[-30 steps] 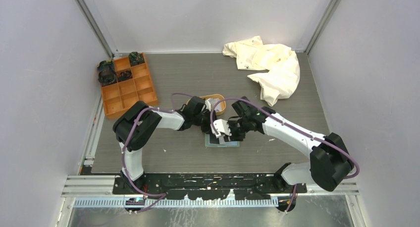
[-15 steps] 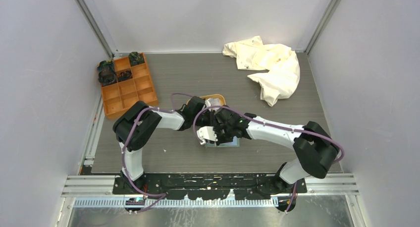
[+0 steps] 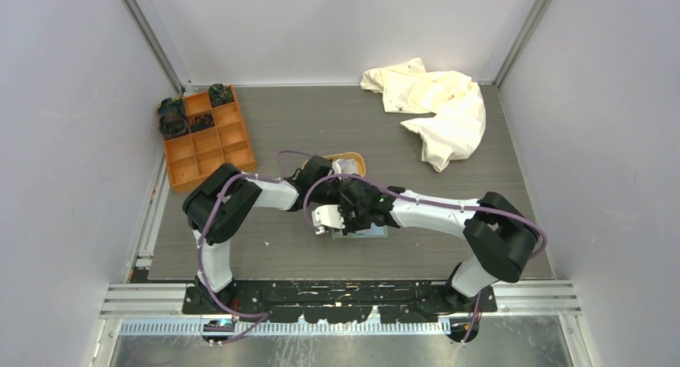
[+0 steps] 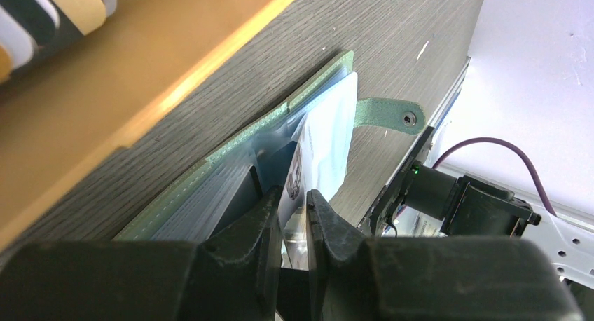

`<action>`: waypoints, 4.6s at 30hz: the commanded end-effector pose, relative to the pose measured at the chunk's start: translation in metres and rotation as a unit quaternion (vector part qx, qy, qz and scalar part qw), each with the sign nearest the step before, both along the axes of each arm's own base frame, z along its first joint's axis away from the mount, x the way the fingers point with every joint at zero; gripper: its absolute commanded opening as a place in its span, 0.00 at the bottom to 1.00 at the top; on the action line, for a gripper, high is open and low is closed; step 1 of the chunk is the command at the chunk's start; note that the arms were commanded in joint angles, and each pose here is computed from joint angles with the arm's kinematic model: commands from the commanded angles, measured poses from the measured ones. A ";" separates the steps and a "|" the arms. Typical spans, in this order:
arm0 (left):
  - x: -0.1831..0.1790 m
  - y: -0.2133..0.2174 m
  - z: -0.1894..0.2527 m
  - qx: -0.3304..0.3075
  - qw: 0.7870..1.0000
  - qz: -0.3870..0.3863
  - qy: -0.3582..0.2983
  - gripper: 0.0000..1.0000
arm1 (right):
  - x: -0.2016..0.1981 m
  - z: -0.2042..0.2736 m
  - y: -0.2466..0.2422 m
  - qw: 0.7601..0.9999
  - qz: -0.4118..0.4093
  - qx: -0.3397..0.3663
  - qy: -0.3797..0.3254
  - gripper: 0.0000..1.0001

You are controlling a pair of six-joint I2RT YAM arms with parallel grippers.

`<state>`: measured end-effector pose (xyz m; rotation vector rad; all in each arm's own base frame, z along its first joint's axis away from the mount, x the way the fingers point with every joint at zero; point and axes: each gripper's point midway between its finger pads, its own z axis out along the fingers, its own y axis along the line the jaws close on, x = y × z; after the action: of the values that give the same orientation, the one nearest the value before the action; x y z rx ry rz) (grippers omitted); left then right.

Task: Put the credit cards into the card holder
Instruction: Insert the credit card into the card holder.

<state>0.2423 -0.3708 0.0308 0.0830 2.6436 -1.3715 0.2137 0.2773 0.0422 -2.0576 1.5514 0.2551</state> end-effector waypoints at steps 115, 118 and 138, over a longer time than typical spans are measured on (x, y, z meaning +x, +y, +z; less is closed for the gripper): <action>-0.039 0.066 -0.004 0.026 0.988 0.093 -0.121 0.40 | 0.038 0.029 -0.062 0.619 -0.476 0.154 0.605 0.30; -0.039 0.066 -0.003 0.026 0.988 0.094 -0.121 0.40 | 0.037 0.032 -0.059 0.611 -0.468 0.159 0.617 0.30; -0.033 0.086 0.040 0.045 0.976 0.116 -0.176 0.39 | 0.036 0.038 -0.050 0.596 -0.459 0.171 0.637 0.30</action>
<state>0.2018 -0.2838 0.0514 -0.0048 2.3954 -1.0638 0.2456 0.2135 0.0563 -0.2388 2.8301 1.5138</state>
